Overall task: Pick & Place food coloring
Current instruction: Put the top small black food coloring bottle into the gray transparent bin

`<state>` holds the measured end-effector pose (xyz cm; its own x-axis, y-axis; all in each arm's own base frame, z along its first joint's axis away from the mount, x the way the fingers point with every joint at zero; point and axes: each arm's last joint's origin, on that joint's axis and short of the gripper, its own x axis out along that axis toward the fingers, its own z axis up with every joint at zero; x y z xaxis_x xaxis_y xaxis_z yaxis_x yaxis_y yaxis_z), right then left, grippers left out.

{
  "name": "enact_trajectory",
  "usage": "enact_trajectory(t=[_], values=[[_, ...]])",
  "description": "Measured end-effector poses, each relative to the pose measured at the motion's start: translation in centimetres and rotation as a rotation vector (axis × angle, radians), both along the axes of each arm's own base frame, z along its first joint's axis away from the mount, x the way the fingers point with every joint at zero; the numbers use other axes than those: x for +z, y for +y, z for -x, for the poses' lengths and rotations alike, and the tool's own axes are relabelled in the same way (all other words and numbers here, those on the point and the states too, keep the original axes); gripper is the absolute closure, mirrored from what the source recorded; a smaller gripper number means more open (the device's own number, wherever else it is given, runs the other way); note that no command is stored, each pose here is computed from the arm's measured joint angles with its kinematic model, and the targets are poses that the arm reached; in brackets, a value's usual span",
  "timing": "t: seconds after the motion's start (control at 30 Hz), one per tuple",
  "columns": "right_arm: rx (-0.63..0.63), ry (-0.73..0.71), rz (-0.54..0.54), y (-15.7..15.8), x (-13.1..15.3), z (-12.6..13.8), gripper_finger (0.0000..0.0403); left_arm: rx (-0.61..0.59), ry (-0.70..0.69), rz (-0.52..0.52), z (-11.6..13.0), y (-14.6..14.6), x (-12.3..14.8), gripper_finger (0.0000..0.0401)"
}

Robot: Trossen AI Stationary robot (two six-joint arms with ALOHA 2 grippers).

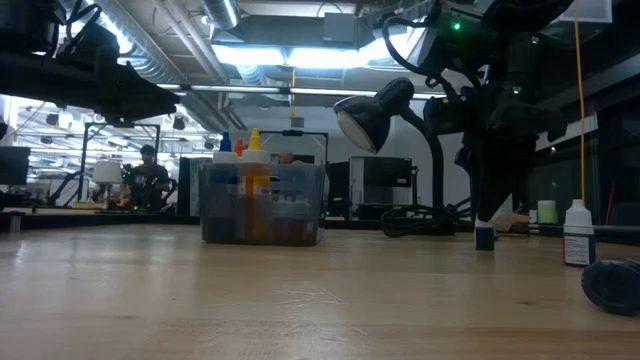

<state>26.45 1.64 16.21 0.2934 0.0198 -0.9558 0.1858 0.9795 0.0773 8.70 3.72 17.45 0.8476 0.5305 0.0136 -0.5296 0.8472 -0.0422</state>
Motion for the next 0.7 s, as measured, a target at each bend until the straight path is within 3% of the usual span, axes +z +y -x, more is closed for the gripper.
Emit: enact_trajectory(t=[0.3, 0.57, 0.7], values=[[-0.025, -0.007, -0.009, 0.01, 0.06, -0.06, 0.0343, 0.000, 0.000, 0.000, 0.00, 0.00, 0.00, 0.0189], [-0.025, -0.005, -0.010, 0.01, 0.06, -0.04, 0.0324, 0.000, 0.000, 0.000, 0.00, 0.00, 0.00, 0.0189], [-0.024, 0.000, -0.011, 0.01, 0.15, -0.05, 0.0335, 0.000, 0.000, 0.000, 0.00, 0.00, 0.00, 0.0189]])
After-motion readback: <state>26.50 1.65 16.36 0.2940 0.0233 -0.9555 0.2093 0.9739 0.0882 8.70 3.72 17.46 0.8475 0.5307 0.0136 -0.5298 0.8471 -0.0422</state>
